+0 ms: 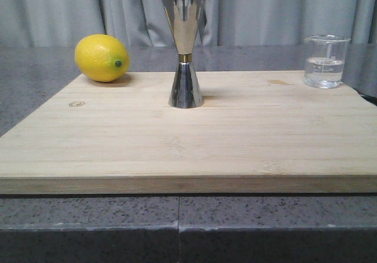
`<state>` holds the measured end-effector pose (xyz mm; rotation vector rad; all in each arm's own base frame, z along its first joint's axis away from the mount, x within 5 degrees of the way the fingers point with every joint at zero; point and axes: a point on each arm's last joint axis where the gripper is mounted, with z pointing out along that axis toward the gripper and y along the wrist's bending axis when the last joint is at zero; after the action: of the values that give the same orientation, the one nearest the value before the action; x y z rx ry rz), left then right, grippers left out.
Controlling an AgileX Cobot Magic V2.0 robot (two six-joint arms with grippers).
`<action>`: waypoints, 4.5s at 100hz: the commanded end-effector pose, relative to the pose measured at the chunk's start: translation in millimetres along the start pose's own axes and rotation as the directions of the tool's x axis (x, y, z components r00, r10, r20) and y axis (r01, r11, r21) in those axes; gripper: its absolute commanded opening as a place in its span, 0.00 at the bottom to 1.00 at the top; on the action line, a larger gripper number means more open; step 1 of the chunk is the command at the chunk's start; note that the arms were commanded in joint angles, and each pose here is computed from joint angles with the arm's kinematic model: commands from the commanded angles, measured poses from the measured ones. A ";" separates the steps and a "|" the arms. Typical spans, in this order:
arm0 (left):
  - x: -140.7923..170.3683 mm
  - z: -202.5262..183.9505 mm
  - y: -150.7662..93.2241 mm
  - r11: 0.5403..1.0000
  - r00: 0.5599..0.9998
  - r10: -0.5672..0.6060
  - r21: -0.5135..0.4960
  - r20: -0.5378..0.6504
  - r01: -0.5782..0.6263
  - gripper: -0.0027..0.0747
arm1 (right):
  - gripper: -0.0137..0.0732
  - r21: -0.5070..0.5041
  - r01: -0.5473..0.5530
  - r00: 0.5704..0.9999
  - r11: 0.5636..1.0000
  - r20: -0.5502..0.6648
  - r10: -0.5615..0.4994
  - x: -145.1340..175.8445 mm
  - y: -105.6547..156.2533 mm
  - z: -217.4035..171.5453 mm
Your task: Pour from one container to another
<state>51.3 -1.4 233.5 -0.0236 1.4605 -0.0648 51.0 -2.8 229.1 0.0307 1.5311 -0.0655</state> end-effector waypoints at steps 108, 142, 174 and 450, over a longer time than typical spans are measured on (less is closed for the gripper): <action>-94.6 21.3 -6.4 1.000 0.997 -0.002 0.007 -0.077 0.002 0.01 | 0.09 -0.007 0.005 1.000 1.000 -0.028 -0.005 -99.0 -1.5 21.2; -94.6 21.3 -6.4 1.000 0.997 -0.002 0.007 -0.077 0.002 0.01 | 0.09 -0.006 0.005 1.000 1.000 -0.018 -0.005 -99.9 -1.6 21.2; -93.8 21.4 -6.3 1.000 0.997 0.000 0.007 -0.081 0.001 0.51 | 0.63 -0.008 0.003 0.999 1.000 -0.033 -0.003 -98.5 -1.5 21.2; -46.1 184.2 -89.4 0.432 0.957 0.148 0.887 -0.251 0.165 0.82 | 0.87 -0.163 -0.015 0.835 0.986 -0.544 -0.077 -123.5 8.1 107.7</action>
<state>224.9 -84.0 292.8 0.9349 1.6692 -0.8385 145.5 2.3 341.9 -0.1118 2.2124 0.0584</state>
